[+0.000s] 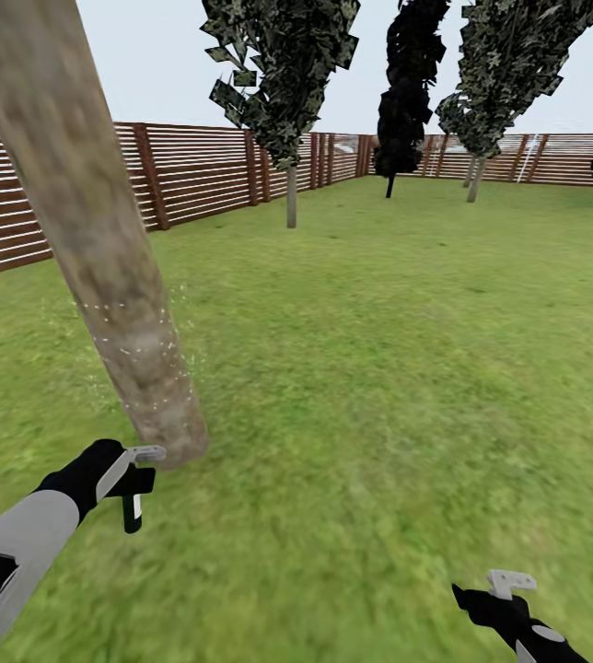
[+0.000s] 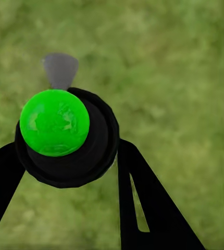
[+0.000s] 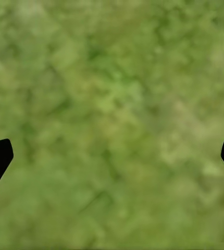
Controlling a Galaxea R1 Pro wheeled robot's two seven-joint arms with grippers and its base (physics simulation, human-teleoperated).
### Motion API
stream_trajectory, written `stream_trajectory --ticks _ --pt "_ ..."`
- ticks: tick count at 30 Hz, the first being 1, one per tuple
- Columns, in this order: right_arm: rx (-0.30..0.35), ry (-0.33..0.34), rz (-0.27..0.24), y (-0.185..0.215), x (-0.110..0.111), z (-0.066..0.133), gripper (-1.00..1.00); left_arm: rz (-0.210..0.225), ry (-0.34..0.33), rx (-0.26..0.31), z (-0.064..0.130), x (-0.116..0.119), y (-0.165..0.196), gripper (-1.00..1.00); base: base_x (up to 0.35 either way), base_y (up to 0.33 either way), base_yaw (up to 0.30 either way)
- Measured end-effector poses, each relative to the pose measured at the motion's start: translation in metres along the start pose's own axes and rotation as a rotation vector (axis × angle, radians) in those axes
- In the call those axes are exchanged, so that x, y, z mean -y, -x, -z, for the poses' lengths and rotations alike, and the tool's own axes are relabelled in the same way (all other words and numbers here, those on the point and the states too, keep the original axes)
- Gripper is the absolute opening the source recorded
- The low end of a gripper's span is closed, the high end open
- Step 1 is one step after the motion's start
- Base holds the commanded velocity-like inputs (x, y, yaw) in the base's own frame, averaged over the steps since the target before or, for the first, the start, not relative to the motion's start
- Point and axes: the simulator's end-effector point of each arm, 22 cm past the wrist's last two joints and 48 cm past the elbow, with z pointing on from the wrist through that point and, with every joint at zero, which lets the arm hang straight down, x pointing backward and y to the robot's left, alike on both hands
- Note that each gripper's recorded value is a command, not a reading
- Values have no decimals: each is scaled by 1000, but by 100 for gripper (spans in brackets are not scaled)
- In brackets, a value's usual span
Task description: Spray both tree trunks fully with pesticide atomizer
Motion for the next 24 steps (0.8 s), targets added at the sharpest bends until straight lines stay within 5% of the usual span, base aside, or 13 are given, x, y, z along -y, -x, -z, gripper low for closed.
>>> stream_trajectory --ticks 11,24 --pt "0 0 0 0 0 0 100 1 0 -1 0 0 0 -100 15 -269 230" --pt "0 0 0 0 0 0 100 0 0 0 0 0 0 -100 134 -246 11"
